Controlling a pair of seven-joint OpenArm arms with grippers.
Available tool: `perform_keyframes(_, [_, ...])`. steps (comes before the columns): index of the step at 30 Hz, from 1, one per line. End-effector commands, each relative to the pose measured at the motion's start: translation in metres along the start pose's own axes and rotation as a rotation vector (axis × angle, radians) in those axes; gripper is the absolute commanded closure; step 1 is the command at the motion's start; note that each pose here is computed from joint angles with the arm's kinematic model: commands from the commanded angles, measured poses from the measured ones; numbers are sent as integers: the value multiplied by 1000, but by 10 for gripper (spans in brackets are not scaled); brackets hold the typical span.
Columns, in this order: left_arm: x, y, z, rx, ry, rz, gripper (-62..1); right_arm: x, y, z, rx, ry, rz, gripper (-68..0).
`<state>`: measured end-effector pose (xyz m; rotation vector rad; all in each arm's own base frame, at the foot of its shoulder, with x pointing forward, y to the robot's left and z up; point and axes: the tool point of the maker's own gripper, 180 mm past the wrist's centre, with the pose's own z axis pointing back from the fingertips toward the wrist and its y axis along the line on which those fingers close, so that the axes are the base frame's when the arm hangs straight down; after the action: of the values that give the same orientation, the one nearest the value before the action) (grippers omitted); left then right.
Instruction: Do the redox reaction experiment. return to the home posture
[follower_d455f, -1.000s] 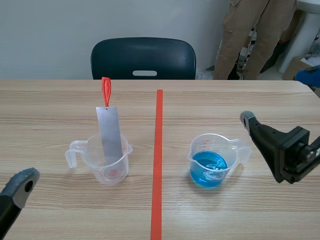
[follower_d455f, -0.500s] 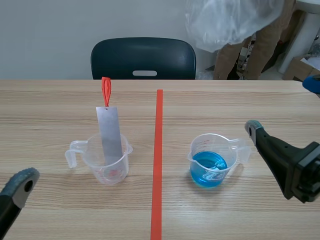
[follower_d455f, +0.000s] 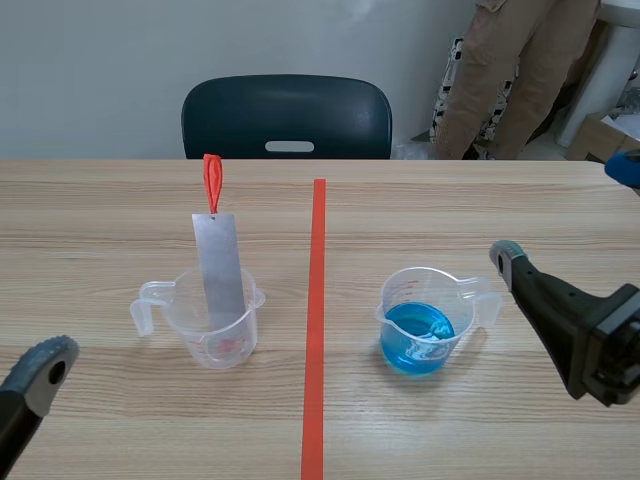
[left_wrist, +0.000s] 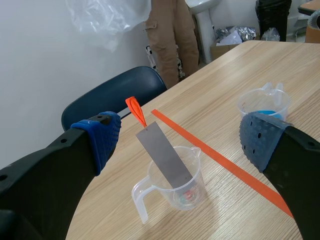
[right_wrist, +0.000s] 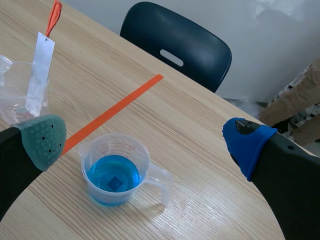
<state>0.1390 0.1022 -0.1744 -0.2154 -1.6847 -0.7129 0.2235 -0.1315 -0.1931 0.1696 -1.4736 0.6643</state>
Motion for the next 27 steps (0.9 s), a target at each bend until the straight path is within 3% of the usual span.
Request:
perform_keyframes(1, [8, 1, -2, 6, -29, 5, -508, 8, -4, -2, -12, -31, 12, -679])
perform_keyframes(12, [8, 1, -2, 6, -29, 5, -508, 2, -3, 3, -32, -13, -15, -679])
perform_keyframes(22, [8, 1, -2, 7, -29, 6, -508, 4, -20, 7, -102, -16, -10, -679])
perform_keyframes(27, [8, 1, -2, 7, -29, 5, -508, 0, -20, 8, -103, 7, -25, -679])
